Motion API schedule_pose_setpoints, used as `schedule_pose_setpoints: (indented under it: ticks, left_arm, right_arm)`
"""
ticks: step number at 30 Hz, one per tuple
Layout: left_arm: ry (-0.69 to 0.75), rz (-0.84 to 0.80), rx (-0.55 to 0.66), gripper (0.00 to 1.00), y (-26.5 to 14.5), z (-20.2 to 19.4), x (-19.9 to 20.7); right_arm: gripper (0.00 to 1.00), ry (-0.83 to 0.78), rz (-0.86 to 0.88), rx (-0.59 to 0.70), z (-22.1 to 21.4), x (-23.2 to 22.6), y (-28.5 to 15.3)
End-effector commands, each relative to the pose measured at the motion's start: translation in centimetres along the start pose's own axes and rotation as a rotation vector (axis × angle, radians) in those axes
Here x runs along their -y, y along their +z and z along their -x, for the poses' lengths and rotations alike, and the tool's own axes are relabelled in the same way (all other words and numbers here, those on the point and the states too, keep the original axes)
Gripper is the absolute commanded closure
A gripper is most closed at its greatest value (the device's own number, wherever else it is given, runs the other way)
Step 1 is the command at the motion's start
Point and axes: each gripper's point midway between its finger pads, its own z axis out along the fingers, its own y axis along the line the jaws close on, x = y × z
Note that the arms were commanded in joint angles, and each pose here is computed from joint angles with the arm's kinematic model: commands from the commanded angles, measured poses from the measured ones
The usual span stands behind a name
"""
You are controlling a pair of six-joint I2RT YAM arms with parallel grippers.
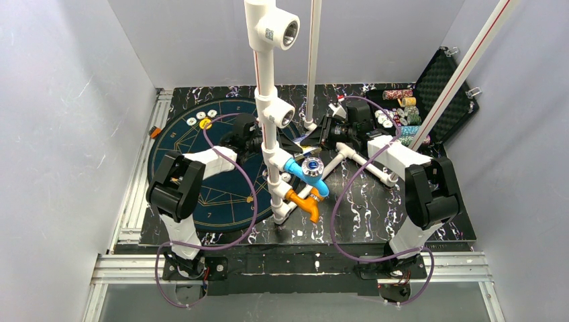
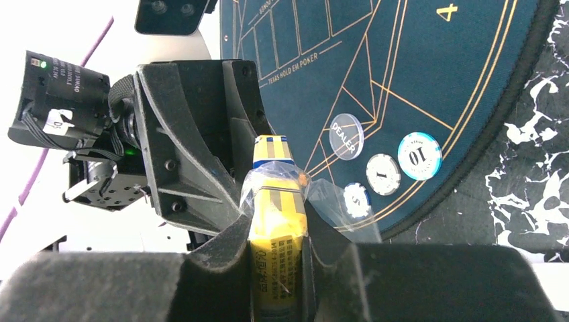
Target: Distribute texas hold em gaming equipment
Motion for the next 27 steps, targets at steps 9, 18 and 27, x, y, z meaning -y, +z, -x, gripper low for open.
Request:
schedule_pose_setpoints:
  ticks: [9,18,27]
  left_arm:
    - [0.105,-0.144,0.007,0.65,-1.7,0.0,3.8]
    - [0.121,-0.216,-0.004,0.86,-2.1,-0.2,5.4]
    - [0.135,-0.239,-0.021,1.0,-2.4,-0.6,5.9]
  right_arm:
    - [0.99,0.0,0.215,0.078,2.1,-5.0,-1.8]
    - [0.99,0.012,0.268,0.075,1.8,-6.6,-2.7]
    - [0.93,0.008,0.255,0.081,1.8,-6.9,-3.1]
